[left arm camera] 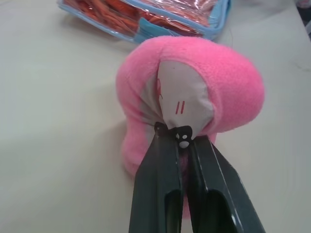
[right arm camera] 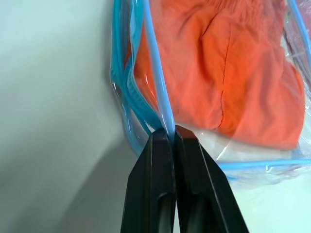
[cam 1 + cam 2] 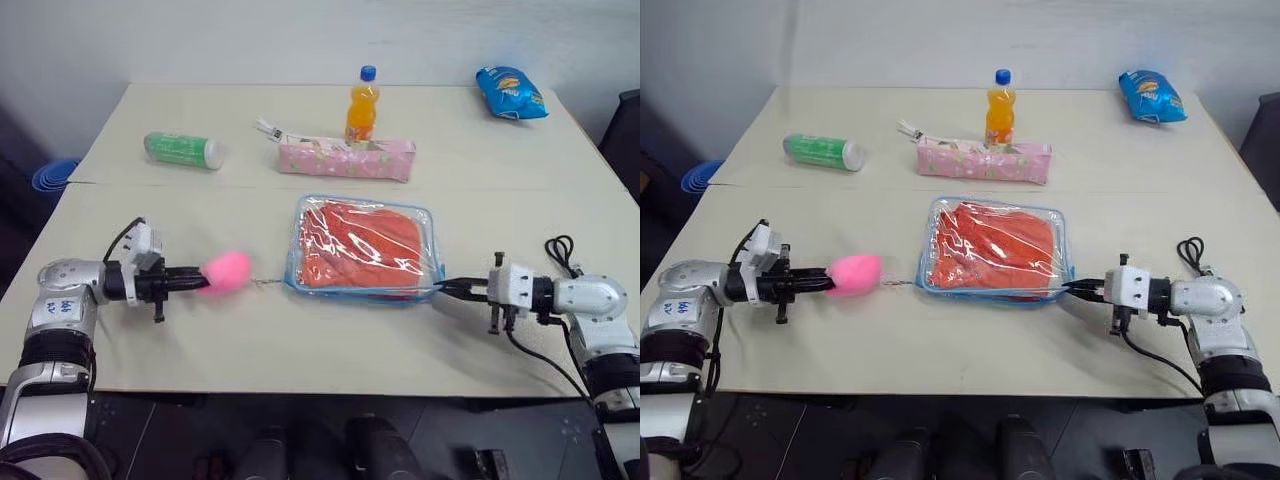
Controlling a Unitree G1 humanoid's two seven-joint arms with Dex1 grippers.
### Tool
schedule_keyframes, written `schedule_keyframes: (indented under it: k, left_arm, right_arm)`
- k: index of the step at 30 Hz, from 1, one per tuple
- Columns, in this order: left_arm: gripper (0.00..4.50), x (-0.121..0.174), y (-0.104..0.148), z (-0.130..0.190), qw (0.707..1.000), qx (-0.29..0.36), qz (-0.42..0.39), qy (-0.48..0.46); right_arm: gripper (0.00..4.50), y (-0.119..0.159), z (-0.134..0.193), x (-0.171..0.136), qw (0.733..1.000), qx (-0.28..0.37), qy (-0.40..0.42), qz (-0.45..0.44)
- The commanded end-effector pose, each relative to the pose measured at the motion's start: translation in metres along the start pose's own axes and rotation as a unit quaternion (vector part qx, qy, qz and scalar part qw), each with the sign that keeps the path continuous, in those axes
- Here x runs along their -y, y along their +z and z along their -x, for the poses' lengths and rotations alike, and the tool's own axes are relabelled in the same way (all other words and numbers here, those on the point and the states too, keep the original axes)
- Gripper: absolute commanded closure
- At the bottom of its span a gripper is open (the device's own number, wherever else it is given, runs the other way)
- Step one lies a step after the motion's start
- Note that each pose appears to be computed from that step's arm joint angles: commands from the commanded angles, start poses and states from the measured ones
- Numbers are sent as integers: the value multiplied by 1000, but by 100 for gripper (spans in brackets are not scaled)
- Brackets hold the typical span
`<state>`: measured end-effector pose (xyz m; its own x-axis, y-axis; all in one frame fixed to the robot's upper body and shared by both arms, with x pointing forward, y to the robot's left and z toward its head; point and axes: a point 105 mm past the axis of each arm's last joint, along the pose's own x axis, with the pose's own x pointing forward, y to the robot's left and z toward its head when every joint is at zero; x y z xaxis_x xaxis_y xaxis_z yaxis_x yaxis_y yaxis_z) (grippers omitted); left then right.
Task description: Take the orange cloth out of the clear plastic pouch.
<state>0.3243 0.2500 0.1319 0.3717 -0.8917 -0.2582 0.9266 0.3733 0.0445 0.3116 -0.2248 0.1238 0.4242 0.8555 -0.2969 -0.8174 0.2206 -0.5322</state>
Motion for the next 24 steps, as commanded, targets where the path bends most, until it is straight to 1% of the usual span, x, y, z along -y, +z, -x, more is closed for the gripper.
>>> schedule_keyframes:
  k: [1, 2, 4, 6, 9, 12, 13, 15, 16, 19, 20, 22, 24]
  left_arm:
    - [370, 3, 7, 4, 999, 11, 42, 4]
    - [333, 5, 8, 3, 999, 6, 35, 4]
    - [277, 5, 11, 3, 1000, 0, 16, 17]
    - [217, 3, 18, 9, 999, 2, -5, 31]
    - [126, 10, 31, 22, 999, -12, -28, 23]
    - [39, 20, 46, 26, 994, -35, -101, 3]
    - [5, 23, 50, 26, 992, -37, -120, -4]
    - [5, 39, 63, 14, 990, -23, -128, -59]
    - [5, 43, 66, 7, 986, -20, -146, -76]
    - [5, 57, 74, -38, 970, 6, -207, -130]
    - [5, 59, 73, -53, 965, 10, -221, -141]
    - [5, 60, 67, -72, 959, 5, -242, -150]
    - [5, 60, 57, -99, 950, -6, -272, -153]
  right_arm:
    - [381, 15, 16, 10, 997, 42, -29, -64]
    - [344, 18, 17, 9, 996, 48, -29, -64]
    - [283, 24, 22, 6, 994, 62, -32, -83]
    - [218, 30, 31, 1, 994, 58, -36, -85]
    - [119, 33, 52, -11, 993, 36, -55, -94]
    - [22, 40, 64, -22, 991, 26, -80, -101]
    - [0, 43, 66, -25, 991, 25, -87, -103]
    - [0, 51, 65, -32, 989, 34, -102, -105]
    - [0, 55, 63, -35, 987, 40, -111, -108]
    - [0, 65, 42, -50, 982, 70, -133, -117]
    - [0, 69, 34, -56, 981, 80, -135, -116]
    - [0, 76, 24, -65, 979, 93, -135, -118]
    - [0, 84, 16, -72, 980, 102, -131, -108]
